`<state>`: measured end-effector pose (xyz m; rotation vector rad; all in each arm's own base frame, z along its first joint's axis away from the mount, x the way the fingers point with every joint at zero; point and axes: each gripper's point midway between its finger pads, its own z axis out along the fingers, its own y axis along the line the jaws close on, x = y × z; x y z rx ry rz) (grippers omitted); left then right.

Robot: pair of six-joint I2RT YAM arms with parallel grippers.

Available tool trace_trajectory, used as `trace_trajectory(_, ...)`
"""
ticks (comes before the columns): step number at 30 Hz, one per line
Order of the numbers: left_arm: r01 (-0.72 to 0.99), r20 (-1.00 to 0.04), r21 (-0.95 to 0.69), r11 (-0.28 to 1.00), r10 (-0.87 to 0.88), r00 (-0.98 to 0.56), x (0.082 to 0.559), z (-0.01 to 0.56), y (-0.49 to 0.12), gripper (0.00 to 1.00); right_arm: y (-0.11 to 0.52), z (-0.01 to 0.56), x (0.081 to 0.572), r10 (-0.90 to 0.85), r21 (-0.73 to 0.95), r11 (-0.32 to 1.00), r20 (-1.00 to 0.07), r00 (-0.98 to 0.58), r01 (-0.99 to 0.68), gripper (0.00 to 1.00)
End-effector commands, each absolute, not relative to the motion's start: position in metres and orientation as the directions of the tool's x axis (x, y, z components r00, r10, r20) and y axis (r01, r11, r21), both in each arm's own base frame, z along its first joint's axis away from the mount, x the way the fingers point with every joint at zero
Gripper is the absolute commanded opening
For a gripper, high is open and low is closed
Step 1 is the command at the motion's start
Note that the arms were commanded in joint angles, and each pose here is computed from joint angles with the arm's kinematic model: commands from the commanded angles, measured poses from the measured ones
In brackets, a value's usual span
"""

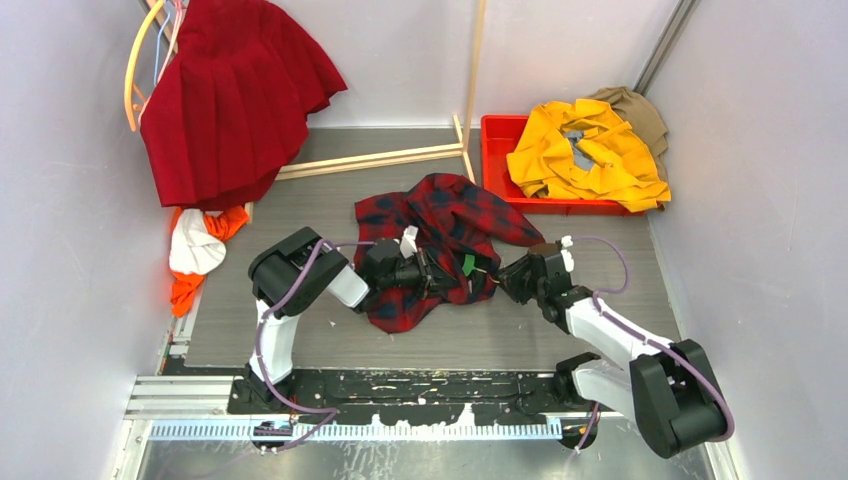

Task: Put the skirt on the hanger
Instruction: Adjust the skirt on the hanger.

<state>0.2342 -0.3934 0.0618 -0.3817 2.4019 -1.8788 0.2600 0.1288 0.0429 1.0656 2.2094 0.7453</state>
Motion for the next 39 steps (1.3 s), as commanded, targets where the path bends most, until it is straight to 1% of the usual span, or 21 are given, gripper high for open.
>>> trace_trajectory(1,-0.128,0.092,-0.979,0.156,-0.22,-0.971,0.239,0.084,-0.404,0.0,0.133,0.084,0.296,0.814,0.747,0.535,-0.331,-0.477,0.395,0.32)
trace_trajectory(6,-0.126,0.101,-0.985,0.114,-0.206,-0.973,0.236,0.094,-0.411,0.0,0.129,0.098,0.309,0.788,0.719,0.585,-0.394,-0.473,0.376,0.27)
trace_trajectory(10,-0.12,0.103,-0.99,0.078,-0.19,-0.976,0.232,0.107,-0.42,0.0,0.131,0.118,0.316,0.76,0.712,0.62,-0.441,-0.477,0.331,0.2)
trace_trajectory(15,-0.107,0.104,-0.994,0.01,-0.174,-0.979,0.227,0.132,-0.428,0.0,0.122,0.152,0.32,0.685,0.653,0.712,-0.565,-0.46,0.258,0.02)
trace_trajectory(20,-0.076,0.079,-0.997,-0.023,-0.179,-0.981,0.226,0.155,-0.427,0.0,0.12,0.215,0.323,0.564,0.578,0.807,-0.697,-0.443,0.118,0.01)
trace_trajectory(24,-0.039,0.045,-0.999,-0.035,-0.181,-0.982,0.227,0.178,-0.429,0.05,0.122,0.265,0.323,0.457,0.504,0.863,-0.78,-0.427,0.002,0.01)
trace_trajectory(26,-0.018,0.024,-0.999,-0.039,-0.174,-0.984,0.225,0.193,-0.431,0.08,0.123,0.285,0.322,0.415,0.474,0.879,-0.805,-0.424,-0.039,0.01)
trace_trajectory(29,0.03,-0.02,-0.998,-0.057,-0.172,-0.985,0.223,0.219,-0.432,0.1,0.126,0.31,0.322,0.37,0.441,0.892,-0.834,-0.409,-0.094,0.01)
trace_trajectory(33,0.087,-0.076,-0.995,-0.055,-0.182,-0.98,0.218,0.248,-0.427,0.12,0.136,0.337,0.322,0.318,0.416,0.891,-0.859,-0.402,-0.184,0.01)
trace_trajectory(39,0.17,-0.162,-0.985,-0.019,-0.204,-0.965,0.206,0.283,-0.41,0.14,0.151,0.4,0.315,0.27,0.391,0.864,-0.892,-0.362,-0.317,0.01)
